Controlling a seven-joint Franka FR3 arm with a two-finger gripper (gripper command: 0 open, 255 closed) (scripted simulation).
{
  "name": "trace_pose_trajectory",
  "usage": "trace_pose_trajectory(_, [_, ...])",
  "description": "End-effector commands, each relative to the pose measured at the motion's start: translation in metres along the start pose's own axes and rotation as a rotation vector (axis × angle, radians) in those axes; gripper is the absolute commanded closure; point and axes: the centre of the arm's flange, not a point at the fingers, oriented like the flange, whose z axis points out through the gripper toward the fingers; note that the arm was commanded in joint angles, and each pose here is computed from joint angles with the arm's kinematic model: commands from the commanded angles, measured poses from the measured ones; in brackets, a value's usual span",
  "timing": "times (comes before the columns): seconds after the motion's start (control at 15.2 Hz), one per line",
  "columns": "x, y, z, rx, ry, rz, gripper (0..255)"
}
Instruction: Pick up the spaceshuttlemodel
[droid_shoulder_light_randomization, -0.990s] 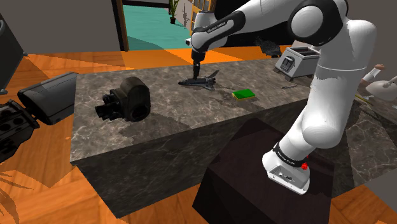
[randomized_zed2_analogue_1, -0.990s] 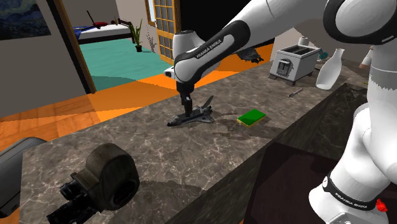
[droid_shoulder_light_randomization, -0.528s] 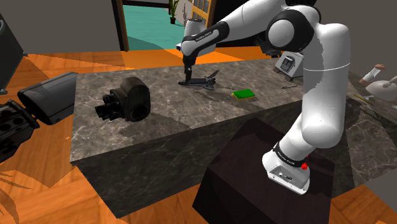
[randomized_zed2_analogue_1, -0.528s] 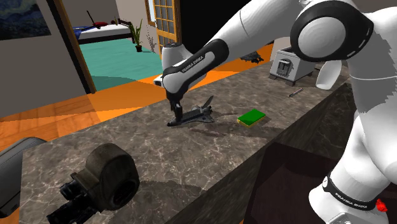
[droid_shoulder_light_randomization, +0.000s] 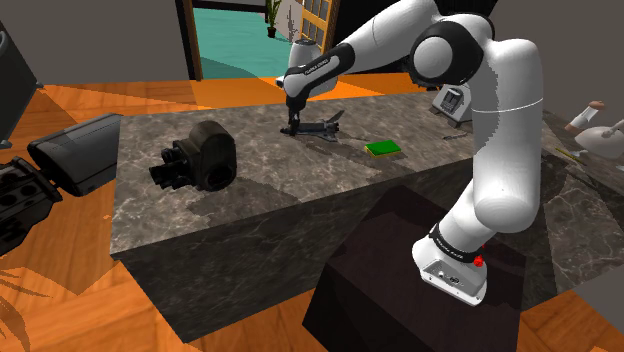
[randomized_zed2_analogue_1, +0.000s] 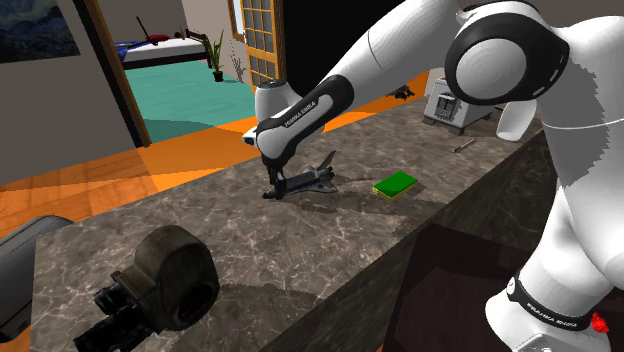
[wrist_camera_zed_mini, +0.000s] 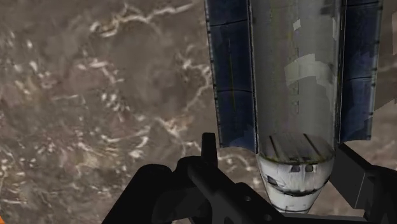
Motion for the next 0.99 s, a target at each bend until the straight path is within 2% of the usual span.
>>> trace_pose_trajectory(0.0, [0.000, 0.000, 0.001, 0.000, 0.000, 0.000, 255])
trace_pose_trajectory(0.46, [-0.001, 0.000, 0.000, 0.000, 0.000, 0.000, 255])
trace_pose_trajectory(0.92, [0.000, 0.004, -0.036, 0.000, 0.000, 0.000, 255])
